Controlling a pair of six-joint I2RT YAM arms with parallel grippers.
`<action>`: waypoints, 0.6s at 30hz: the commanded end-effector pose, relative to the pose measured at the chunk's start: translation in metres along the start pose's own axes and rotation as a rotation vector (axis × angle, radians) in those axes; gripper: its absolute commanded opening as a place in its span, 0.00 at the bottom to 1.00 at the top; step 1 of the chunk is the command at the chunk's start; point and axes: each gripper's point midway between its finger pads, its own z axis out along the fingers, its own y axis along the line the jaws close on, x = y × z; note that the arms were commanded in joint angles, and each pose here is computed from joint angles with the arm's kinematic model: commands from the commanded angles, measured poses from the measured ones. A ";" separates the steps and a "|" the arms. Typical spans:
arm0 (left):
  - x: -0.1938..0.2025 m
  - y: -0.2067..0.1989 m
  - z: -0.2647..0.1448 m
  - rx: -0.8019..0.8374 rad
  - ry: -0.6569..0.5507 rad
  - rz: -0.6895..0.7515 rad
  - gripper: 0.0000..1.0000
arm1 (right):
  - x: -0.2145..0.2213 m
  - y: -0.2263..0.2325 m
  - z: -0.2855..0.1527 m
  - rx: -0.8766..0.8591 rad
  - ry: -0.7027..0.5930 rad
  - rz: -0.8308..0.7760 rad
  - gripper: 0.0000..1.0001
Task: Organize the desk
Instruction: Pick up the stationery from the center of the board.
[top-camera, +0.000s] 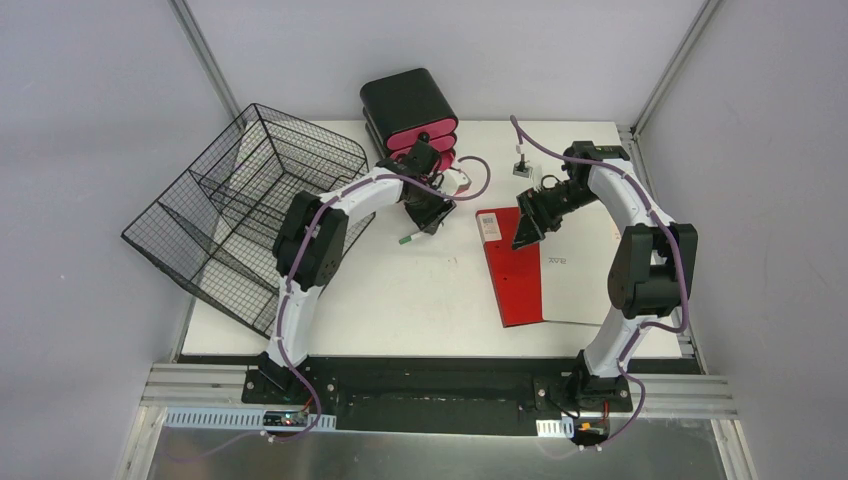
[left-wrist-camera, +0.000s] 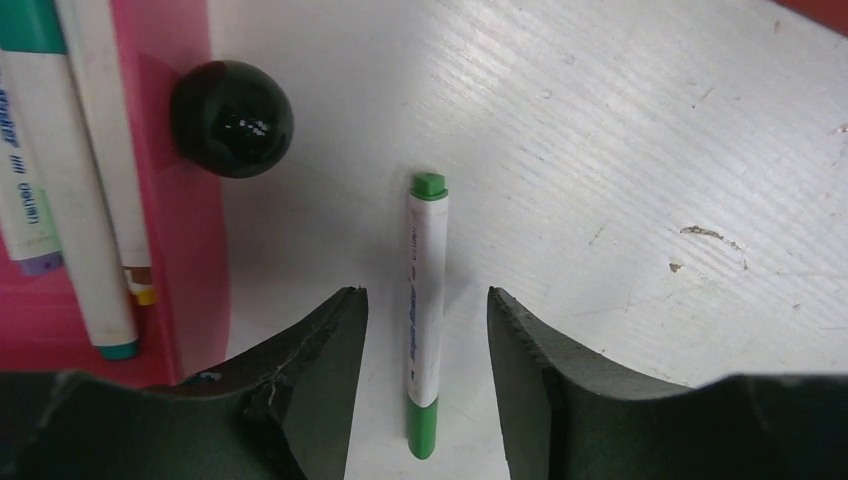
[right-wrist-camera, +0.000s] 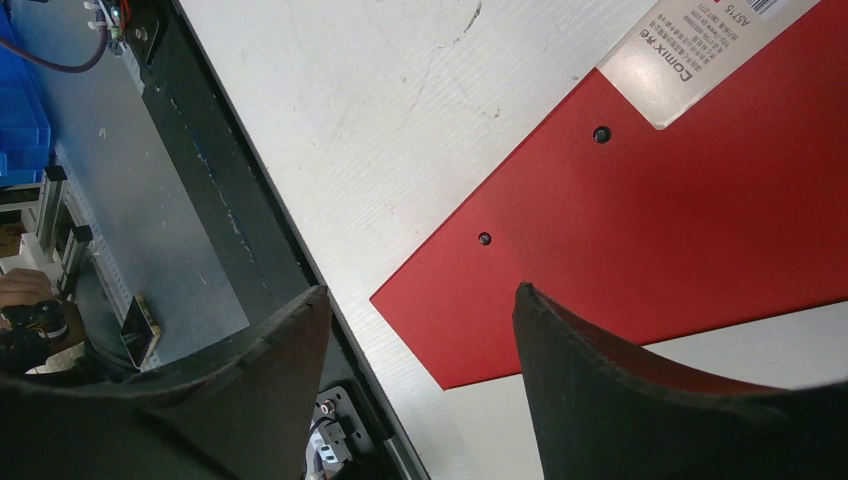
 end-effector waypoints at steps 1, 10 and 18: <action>-0.004 -0.003 0.003 -0.027 0.026 0.046 0.47 | -0.014 0.006 -0.006 -0.004 -0.038 -0.068 0.70; 0.012 -0.007 0.018 -0.071 0.108 0.074 0.19 | -0.014 0.005 -0.006 -0.002 -0.035 -0.067 0.70; 0.009 -0.001 0.010 -0.118 0.105 0.072 0.00 | -0.014 0.006 -0.007 0.000 -0.037 -0.069 0.70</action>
